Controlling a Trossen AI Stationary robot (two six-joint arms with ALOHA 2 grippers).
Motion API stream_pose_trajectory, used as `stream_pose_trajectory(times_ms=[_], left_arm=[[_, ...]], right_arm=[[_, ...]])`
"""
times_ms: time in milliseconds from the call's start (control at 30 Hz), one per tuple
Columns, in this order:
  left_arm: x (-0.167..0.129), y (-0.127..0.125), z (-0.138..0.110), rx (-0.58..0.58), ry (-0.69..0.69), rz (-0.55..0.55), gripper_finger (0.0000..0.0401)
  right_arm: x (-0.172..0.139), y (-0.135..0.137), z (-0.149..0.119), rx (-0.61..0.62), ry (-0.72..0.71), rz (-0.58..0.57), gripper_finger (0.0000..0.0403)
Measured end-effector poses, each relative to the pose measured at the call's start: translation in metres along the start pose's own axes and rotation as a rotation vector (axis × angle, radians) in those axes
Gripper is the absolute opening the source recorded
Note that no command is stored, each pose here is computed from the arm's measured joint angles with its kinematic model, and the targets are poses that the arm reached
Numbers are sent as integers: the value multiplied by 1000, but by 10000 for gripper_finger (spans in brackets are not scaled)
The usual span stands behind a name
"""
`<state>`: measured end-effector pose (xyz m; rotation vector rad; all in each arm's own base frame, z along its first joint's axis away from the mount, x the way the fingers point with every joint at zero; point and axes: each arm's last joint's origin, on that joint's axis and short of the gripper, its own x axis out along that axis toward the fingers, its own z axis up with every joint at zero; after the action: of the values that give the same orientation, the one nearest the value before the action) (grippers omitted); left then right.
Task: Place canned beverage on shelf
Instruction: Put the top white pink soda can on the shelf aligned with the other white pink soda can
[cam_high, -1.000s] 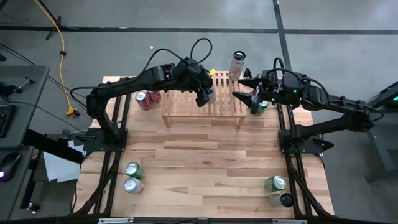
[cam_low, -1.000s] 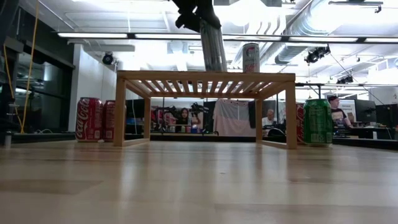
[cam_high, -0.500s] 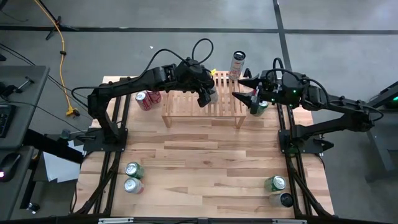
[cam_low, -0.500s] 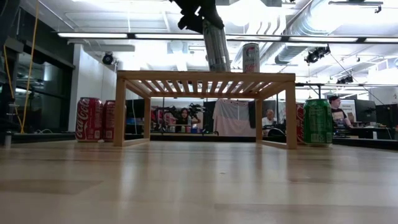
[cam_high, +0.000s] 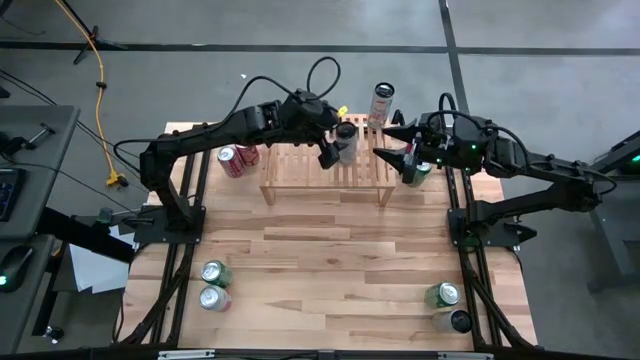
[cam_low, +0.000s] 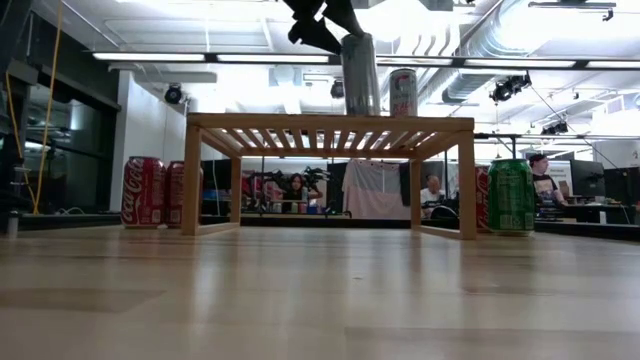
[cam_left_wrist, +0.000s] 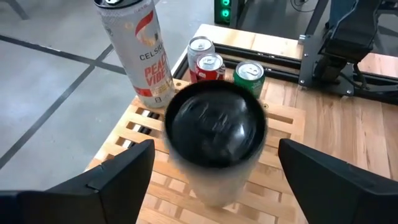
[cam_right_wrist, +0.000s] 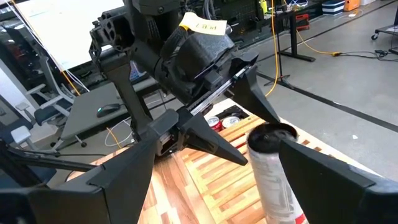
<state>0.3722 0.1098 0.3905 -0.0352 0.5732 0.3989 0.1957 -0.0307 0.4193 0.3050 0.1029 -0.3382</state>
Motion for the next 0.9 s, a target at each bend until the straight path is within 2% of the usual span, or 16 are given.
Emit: stream_pose_trajectory(times_ms=[167,300,433,600,733,900], left_arm=[[-3,5,2,31,-8,8,335],[-12,10,13,81,-53,0,335],[-13,17,15,174,-71,-104,335],[-11,38,14,259,-106,-227,335],[-11,62,16,258,-168,-293,335],[8,83,11,220,-207,-427,335]], right_arm=[[0,0,0,0,0,0,330],[0,0,0,0,0,0,330],[0,0,0,0,0,2,330],[0,1,0,-5,9,28,330],[0,1,0,-8,13,38,330],[0,1,-1,-8,13,39,330]])
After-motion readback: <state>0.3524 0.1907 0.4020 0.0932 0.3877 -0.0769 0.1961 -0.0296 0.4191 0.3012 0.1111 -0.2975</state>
